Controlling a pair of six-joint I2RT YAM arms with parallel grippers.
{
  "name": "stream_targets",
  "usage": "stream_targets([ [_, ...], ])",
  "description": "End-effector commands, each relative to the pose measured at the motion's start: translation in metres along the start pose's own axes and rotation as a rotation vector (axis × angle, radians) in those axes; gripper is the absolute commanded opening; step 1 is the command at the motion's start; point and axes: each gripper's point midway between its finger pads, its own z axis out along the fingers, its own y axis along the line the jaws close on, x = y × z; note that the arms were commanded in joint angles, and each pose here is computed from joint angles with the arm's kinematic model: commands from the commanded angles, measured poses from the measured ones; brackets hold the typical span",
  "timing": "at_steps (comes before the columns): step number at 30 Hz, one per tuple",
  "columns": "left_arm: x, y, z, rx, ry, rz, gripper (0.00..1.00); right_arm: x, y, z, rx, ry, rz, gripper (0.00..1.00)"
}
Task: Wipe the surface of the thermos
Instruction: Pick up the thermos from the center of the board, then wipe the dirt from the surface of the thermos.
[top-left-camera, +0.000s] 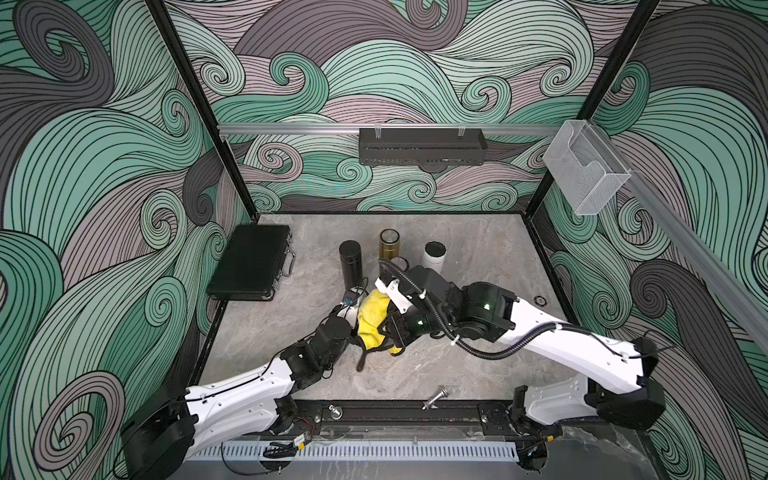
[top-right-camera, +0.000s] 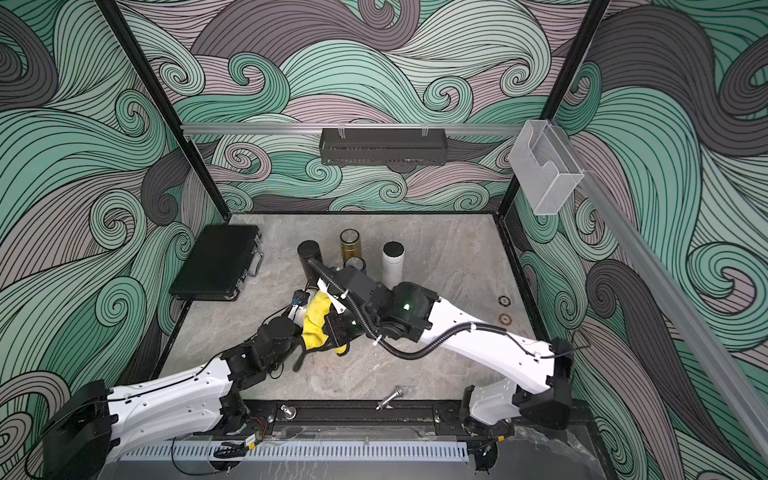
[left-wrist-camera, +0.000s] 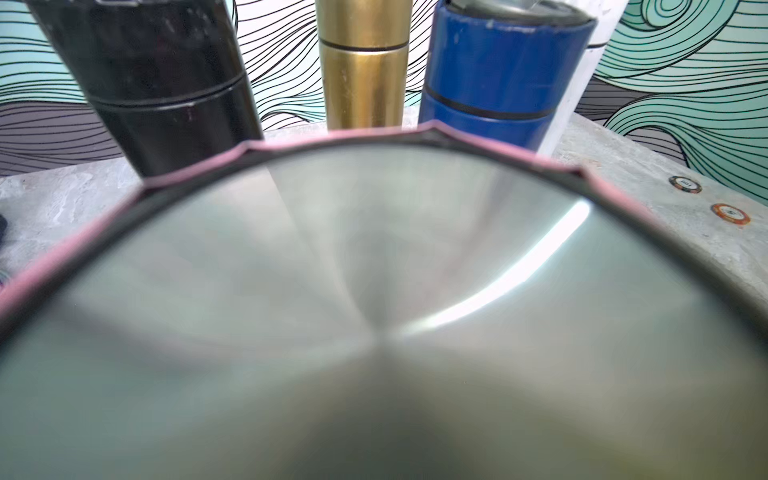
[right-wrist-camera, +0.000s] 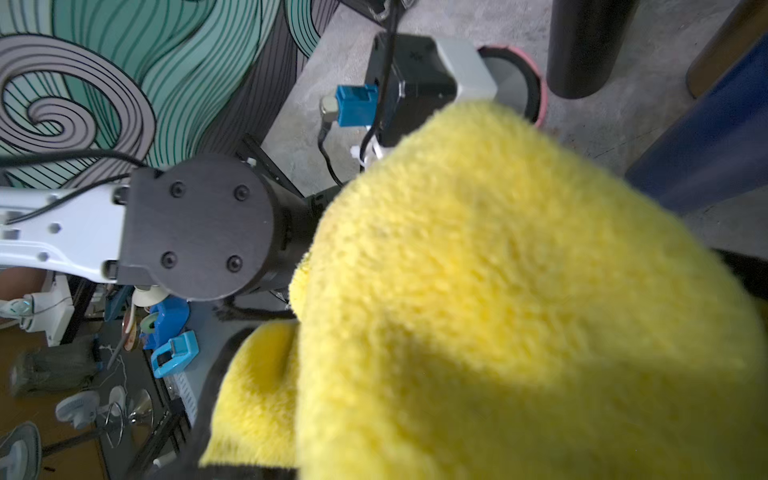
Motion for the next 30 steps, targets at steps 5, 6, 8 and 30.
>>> stream_targets([
  [5, -0.017, 0.005, -0.032, 0.038, 0.024, -0.07, 0.0, 0.01, -0.009, -0.016, -0.062, -0.134, -0.029, 0.0],
  [6, -0.022, 0.006, -0.04, 0.051, 0.016, -0.086, 0.0, 0.013, -0.009, -0.014, -0.076, -0.137, -0.031, 0.0],
  [8, -0.031, 0.007, -0.053, 0.075, -0.003, -0.119, 0.0, 0.02, -0.012, -0.008, -0.089, -0.141, -0.038, 0.0],
  [30, -0.148, 0.0, -0.079, 0.041, -0.021, -0.615, 0.0, -0.033, -0.006, 0.056, 0.282, -0.535, -0.238, 0.0],
])
